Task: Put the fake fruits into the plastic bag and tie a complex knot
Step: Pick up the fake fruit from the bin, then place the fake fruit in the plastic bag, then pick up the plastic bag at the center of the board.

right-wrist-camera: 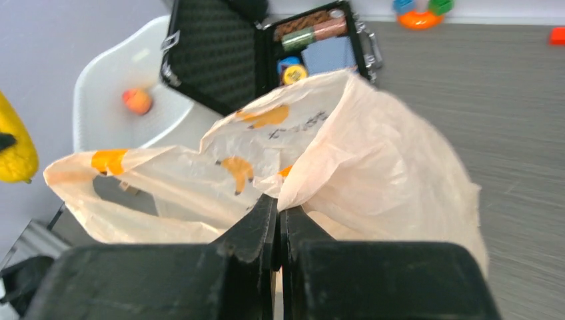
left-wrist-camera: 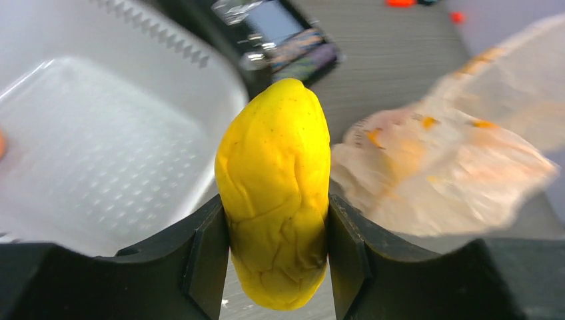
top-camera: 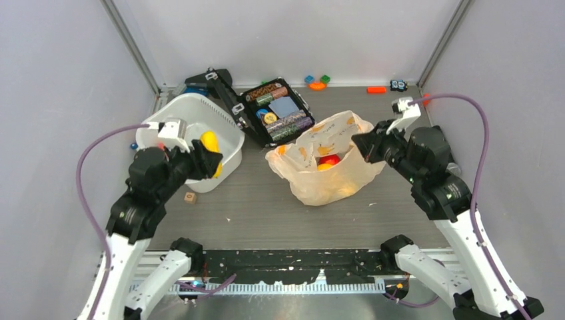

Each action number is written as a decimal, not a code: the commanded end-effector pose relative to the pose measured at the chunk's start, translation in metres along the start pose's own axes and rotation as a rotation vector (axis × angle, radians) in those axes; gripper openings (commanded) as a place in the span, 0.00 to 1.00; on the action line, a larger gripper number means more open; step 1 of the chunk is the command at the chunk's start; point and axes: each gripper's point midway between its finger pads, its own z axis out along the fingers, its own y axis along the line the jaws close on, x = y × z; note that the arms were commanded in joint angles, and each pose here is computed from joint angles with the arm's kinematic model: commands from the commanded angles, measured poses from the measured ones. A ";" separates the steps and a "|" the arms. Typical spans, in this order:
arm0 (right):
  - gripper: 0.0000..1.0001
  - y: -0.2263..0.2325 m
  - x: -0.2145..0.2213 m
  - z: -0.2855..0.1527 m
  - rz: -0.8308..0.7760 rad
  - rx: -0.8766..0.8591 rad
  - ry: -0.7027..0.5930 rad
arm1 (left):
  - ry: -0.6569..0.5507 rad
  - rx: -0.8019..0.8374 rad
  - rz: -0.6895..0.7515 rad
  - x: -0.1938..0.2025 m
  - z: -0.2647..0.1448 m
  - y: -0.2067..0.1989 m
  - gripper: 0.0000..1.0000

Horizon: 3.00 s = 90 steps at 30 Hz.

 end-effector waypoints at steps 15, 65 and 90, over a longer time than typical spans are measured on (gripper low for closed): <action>0.05 0.017 0.021 -0.080 -0.062 -0.132 -0.001 | -0.032 0.689 0.555 -0.039 -0.034 -0.269 0.37; 0.05 0.021 0.023 -0.109 0.024 -0.154 -0.068 | 0.100 0.715 0.627 0.041 0.017 -0.262 0.99; 0.05 0.025 0.028 -0.093 0.045 -0.191 -0.081 | 0.145 0.806 -0.249 0.064 -0.037 -0.198 0.99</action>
